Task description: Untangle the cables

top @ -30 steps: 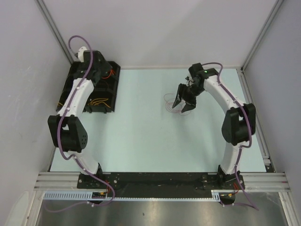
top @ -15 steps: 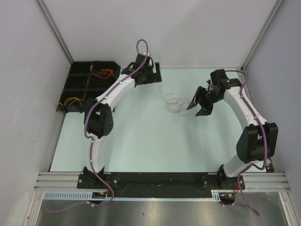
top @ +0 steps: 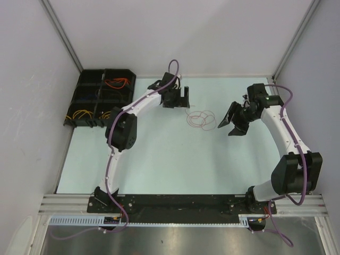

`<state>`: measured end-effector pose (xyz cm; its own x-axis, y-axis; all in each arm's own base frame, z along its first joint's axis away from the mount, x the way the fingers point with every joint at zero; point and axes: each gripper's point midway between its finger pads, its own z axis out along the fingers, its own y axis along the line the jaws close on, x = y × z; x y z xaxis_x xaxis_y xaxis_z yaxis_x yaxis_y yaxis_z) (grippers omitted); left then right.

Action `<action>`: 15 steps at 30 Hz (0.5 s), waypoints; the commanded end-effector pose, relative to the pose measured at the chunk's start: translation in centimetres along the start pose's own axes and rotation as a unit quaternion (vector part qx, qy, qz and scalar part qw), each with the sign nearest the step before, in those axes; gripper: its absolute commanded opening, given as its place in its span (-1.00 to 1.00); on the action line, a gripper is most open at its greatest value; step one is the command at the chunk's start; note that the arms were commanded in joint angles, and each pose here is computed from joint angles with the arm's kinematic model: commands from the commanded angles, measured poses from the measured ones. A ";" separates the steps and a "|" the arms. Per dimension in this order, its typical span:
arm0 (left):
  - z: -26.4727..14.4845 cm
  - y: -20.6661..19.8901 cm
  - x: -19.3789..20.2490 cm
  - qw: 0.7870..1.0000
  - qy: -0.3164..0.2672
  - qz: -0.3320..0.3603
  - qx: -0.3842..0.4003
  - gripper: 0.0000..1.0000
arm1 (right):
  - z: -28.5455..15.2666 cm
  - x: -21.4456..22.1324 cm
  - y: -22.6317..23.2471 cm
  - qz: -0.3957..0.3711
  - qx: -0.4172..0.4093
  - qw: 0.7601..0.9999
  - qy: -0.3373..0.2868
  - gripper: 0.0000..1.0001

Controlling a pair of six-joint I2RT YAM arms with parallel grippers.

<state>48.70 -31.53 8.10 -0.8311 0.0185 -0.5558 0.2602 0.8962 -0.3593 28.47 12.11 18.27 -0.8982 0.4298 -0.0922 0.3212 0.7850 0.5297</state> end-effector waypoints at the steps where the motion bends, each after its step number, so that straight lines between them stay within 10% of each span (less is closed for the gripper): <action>1: 1.1 -2.2 1.1 0.998 0.009 0.052 0.044 0.96 | -0.9 0.7 -0.6 -0.007 0.008 1.000 -0.005 0.28; 15: 2.6 -2.0 5.0 0.990 0.030 0.138 -0.017 0.90 | -0.5 1.2 -1.5 0.002 0.024 1.000 0.011 0.28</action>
<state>44.90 -34.91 4.15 -0.7984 0.2447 -0.5501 0.4391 0.8618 -0.2540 27.30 11.71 17.45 -0.9024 0.4276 -0.0524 0.3468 0.7932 0.5006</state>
